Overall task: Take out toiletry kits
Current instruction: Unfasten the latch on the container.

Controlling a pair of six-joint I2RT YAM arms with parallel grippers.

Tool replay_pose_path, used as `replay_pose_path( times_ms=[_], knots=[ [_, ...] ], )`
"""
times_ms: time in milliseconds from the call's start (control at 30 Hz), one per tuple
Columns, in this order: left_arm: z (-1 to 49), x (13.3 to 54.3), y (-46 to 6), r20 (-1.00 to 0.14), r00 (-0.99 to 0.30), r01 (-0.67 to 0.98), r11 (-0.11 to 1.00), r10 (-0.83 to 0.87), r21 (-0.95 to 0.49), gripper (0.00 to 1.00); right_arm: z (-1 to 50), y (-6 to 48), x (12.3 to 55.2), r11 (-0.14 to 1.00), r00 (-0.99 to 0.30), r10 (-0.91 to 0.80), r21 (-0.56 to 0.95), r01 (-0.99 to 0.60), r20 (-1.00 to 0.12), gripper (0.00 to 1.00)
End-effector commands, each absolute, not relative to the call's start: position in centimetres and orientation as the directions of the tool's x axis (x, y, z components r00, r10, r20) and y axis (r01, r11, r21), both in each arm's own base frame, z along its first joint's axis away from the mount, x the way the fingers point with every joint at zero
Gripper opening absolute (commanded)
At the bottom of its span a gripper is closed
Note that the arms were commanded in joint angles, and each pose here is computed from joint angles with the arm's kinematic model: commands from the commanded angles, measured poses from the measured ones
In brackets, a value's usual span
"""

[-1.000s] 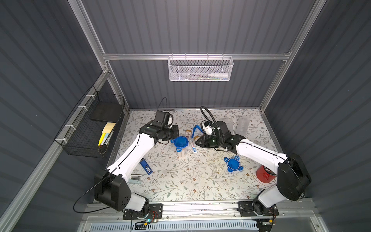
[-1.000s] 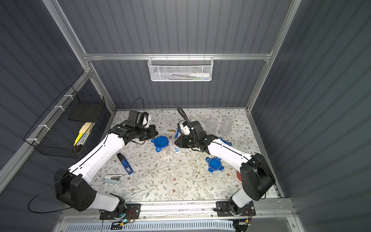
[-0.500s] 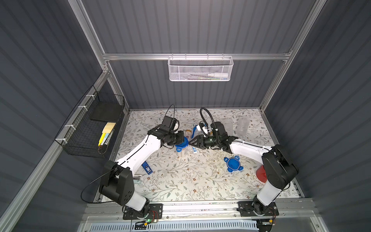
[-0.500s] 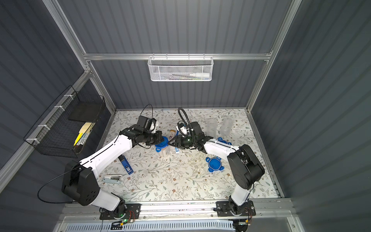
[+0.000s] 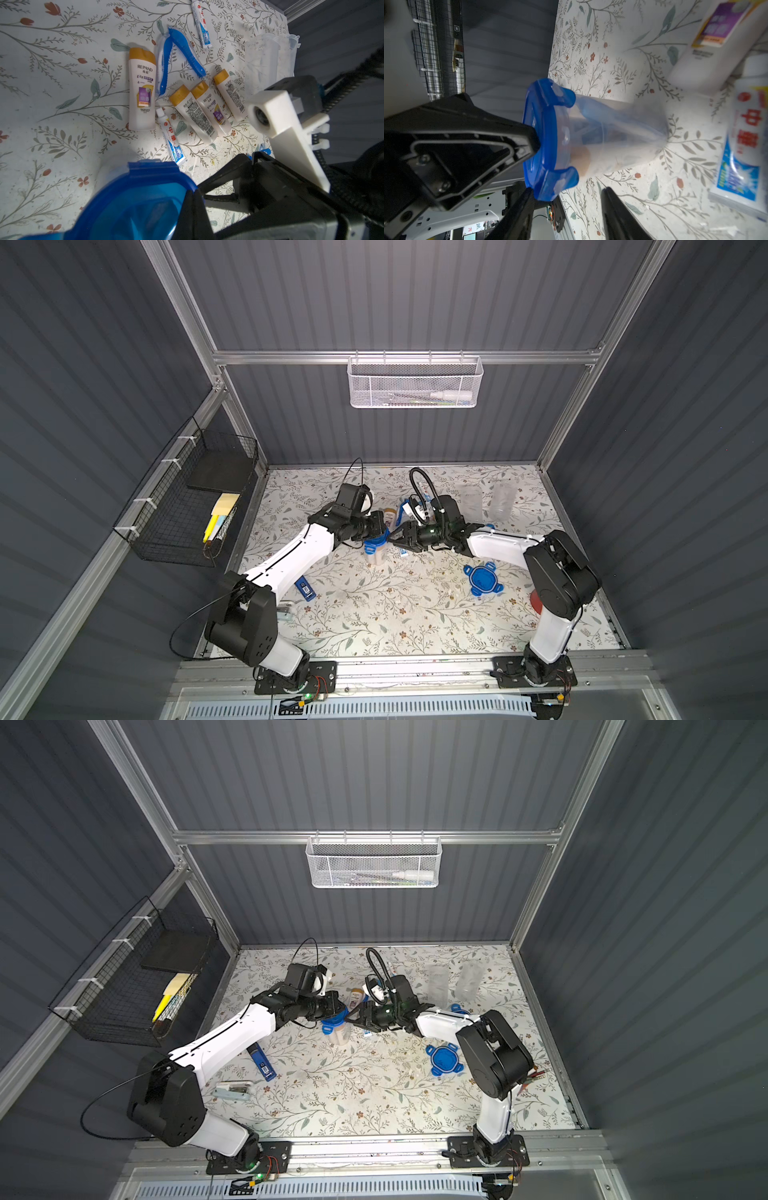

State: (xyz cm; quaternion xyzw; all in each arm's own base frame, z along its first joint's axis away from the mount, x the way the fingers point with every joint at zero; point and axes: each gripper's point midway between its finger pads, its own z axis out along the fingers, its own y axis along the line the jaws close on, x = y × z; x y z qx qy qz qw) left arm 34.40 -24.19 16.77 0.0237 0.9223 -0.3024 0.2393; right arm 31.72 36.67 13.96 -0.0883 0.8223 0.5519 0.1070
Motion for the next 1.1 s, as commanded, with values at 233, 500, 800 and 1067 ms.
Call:
replay_pose_path(
  times_ms=[233,500,800,1067],
  knots=[
    [10.3,30.7,-21.6,-0.281,-0.954,0.045,0.877,-0.105,-0.478,0.0,17.5,38.3,32.6,0.214,-0.941,0.011,0.92,-0.328,-0.338,0.54],
    [9.1,30.1,-20.7,-0.275,-0.951,0.005,0.886,-0.139,-0.463,0.0,19.2,38.3,31.9,0.132,-0.939,0.019,0.932,-0.339,-0.344,0.54],
    [6.8,29.0,-19.7,-0.238,-0.958,-0.042,0.899,-0.16,-0.435,0.0,20.6,37.6,31.1,0.121,-0.929,0.025,0.923,-0.365,-0.37,0.54],
    [6.1,28.6,-19.5,-0.224,-0.96,-0.055,0.901,-0.166,-0.431,0.0,21.2,37.2,30.5,0.116,-0.925,0.027,0.92,-0.374,-0.38,0.54]
  ],
)
